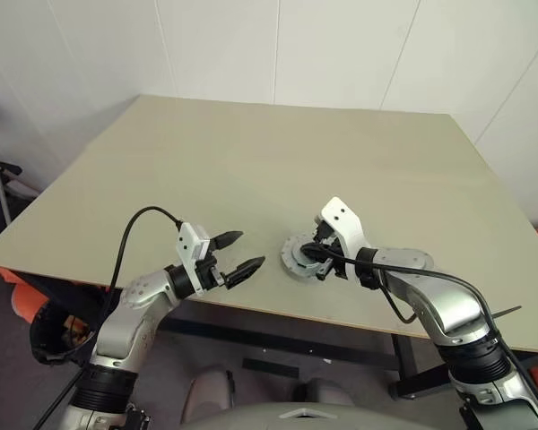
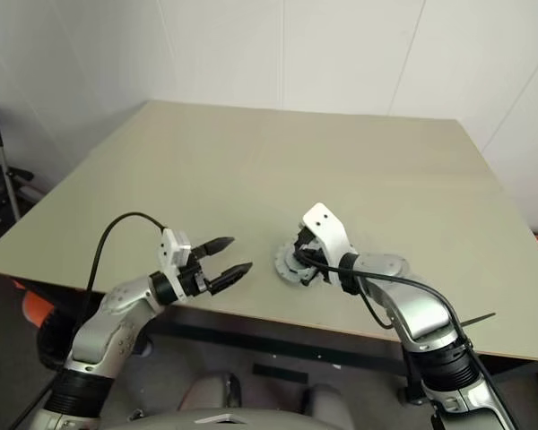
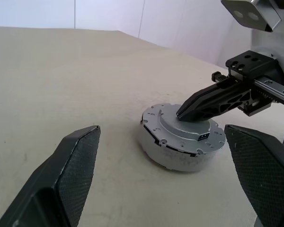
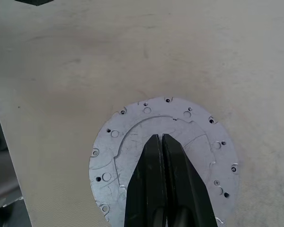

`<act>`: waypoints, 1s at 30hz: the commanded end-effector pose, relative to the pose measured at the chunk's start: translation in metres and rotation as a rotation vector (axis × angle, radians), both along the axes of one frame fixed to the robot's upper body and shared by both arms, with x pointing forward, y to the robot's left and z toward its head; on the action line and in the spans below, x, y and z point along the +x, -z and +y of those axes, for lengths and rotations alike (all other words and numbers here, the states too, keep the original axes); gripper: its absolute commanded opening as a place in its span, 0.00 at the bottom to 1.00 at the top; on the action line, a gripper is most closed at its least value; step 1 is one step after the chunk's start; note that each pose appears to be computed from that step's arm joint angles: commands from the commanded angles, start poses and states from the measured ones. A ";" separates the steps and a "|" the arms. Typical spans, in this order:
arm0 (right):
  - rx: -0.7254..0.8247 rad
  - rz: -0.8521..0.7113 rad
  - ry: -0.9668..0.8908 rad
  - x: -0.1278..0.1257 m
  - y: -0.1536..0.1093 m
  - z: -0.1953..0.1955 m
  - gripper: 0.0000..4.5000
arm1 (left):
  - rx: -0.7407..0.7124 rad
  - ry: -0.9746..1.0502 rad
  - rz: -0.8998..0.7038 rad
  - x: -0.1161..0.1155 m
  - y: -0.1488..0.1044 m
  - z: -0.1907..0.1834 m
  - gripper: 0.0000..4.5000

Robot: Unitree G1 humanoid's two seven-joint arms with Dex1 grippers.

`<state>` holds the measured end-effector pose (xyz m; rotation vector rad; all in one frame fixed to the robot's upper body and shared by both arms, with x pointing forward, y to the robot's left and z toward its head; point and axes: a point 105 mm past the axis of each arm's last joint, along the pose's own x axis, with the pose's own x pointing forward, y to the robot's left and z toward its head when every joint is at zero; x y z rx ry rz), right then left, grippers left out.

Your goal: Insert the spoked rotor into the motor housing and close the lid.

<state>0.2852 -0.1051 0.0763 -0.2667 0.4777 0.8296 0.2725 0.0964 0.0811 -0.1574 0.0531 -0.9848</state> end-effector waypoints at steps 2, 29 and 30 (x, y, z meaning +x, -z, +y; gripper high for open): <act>0.014 0.023 0.007 -0.003 0.004 -0.001 0.01 | -0.005 0.024 -0.059 -0.001 -0.014 -0.003 1.00; 0.056 -0.039 -0.162 0.009 -0.016 -0.005 0.99 | 0.006 0.043 -0.062 0.000 -0.016 -0.005 1.00; 0.052 -0.046 -0.162 0.010 -0.015 -0.006 0.99 | 0.006 0.043 -0.062 0.000 -0.016 -0.005 1.00</act>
